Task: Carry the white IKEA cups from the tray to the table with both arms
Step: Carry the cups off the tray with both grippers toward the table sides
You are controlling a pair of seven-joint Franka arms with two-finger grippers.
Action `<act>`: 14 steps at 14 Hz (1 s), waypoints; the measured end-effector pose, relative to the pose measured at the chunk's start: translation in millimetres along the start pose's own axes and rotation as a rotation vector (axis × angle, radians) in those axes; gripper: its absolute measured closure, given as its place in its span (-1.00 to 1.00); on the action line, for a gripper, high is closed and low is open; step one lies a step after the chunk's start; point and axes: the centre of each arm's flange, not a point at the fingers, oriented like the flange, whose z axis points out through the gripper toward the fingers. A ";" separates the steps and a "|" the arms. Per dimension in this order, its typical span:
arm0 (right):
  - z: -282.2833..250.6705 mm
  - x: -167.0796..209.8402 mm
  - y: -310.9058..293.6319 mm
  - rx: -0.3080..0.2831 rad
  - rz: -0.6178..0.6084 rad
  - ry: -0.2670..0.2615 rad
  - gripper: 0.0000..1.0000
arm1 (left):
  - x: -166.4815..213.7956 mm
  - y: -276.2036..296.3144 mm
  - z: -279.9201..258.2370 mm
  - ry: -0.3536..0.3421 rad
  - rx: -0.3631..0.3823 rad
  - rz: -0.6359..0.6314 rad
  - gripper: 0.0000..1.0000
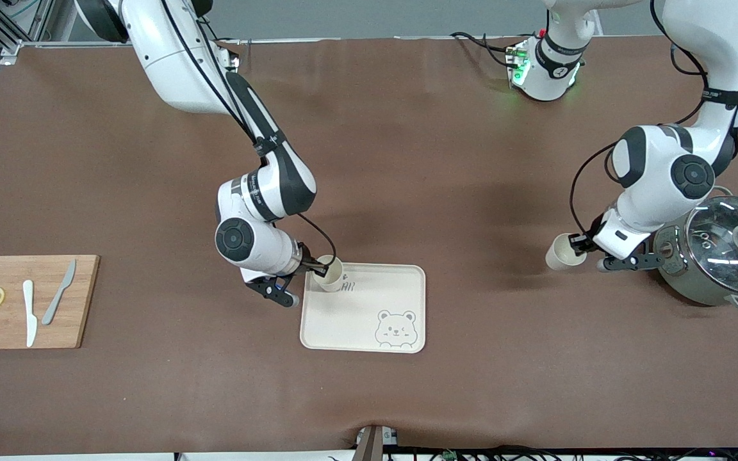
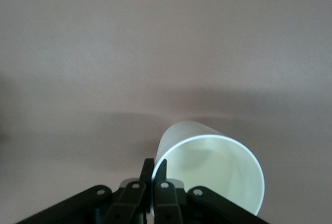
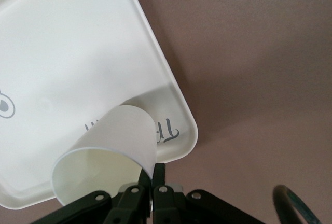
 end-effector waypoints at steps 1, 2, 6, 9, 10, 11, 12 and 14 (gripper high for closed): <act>-2.1 2.4 0.6 0.008 0.008 -0.001 0.94 | -2.4 3.2 5.3 -0.011 -0.009 -0.004 0.94; -7.3 4.8 -1.2 0.019 0.011 0.004 0.94 | -3.7 4.0 10.3 -0.016 -0.012 -0.005 0.94; -51.4 11.0 -20.5 0.085 -0.008 0.058 0.94 | -2.9 -3.1 34.3 0.000 -0.017 -0.018 0.94; -76.2 39.0 5.6 0.064 0.033 0.044 0.94 | -3.1 -4.1 49.9 -0.003 -0.020 -0.021 0.93; -84.1 50.7 20.3 0.048 0.035 0.022 0.94 | -1.9 -4.2 50.3 0.002 -0.021 -0.021 0.81; -93.8 62.8 37.1 0.034 0.028 -0.004 0.94 | 2.1 -4.5 46.1 0.016 -0.023 -0.022 0.63; -104.1 75.3 54.6 0.021 0.015 -0.023 0.94 | 7.7 -4.7 38.8 0.033 -0.025 -0.023 0.44; -126.3 100.6 92.2 0.000 -0.013 -0.032 0.94 | 17.9 -1.8 19.4 0.073 -0.030 -0.020 0.04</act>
